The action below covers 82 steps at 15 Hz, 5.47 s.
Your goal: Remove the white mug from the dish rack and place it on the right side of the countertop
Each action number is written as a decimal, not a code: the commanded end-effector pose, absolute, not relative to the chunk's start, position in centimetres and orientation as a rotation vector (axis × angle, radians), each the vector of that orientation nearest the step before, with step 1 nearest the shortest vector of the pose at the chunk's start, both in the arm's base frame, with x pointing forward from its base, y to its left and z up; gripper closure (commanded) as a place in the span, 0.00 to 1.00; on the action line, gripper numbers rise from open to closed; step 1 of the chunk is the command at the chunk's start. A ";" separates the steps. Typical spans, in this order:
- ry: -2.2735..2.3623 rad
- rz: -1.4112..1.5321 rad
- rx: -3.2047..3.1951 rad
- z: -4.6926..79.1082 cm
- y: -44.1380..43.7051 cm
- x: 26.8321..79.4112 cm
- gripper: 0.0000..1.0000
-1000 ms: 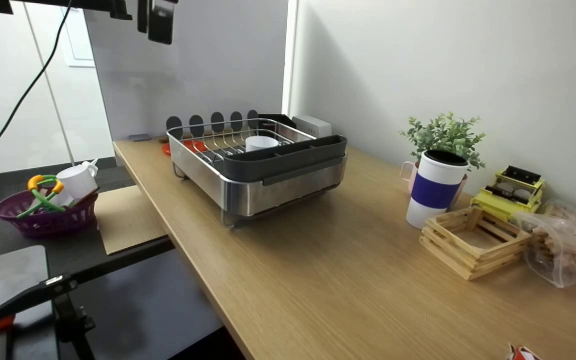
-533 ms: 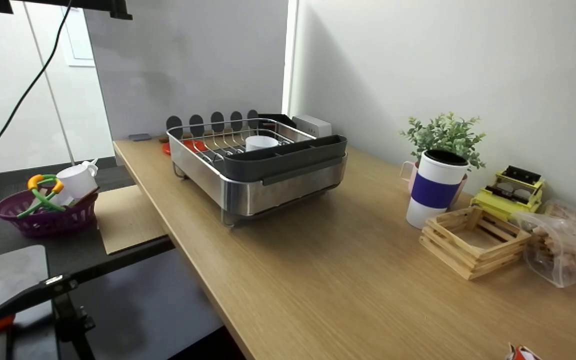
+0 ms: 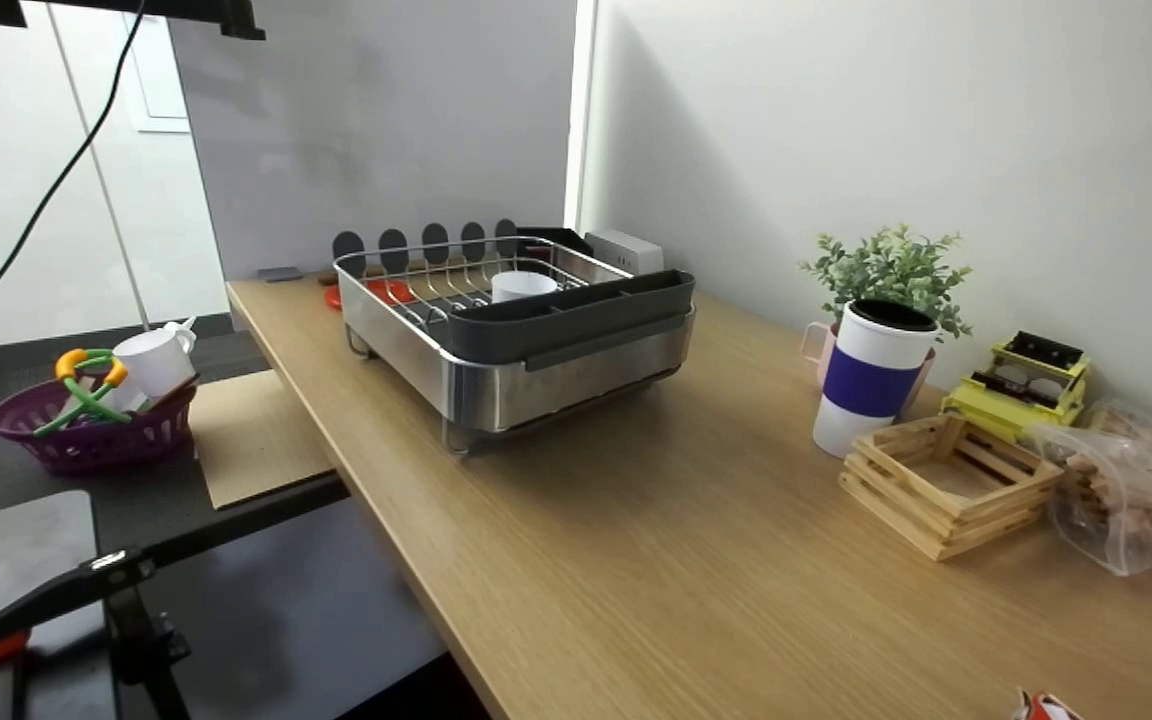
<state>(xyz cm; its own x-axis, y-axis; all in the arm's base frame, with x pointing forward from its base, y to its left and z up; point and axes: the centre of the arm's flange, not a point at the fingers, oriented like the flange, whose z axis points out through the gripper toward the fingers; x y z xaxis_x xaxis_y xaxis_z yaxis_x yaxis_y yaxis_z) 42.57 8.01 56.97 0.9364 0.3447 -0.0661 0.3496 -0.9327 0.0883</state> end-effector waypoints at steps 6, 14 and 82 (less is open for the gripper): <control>0.692 0.060 2.950 57.4 7.3 46.3 0.00; 1.046 0.065 2.922 57.3 7.9 54.3 0.00; 1.494 -0.640 2.818 29.9 21.0 65.1 0.00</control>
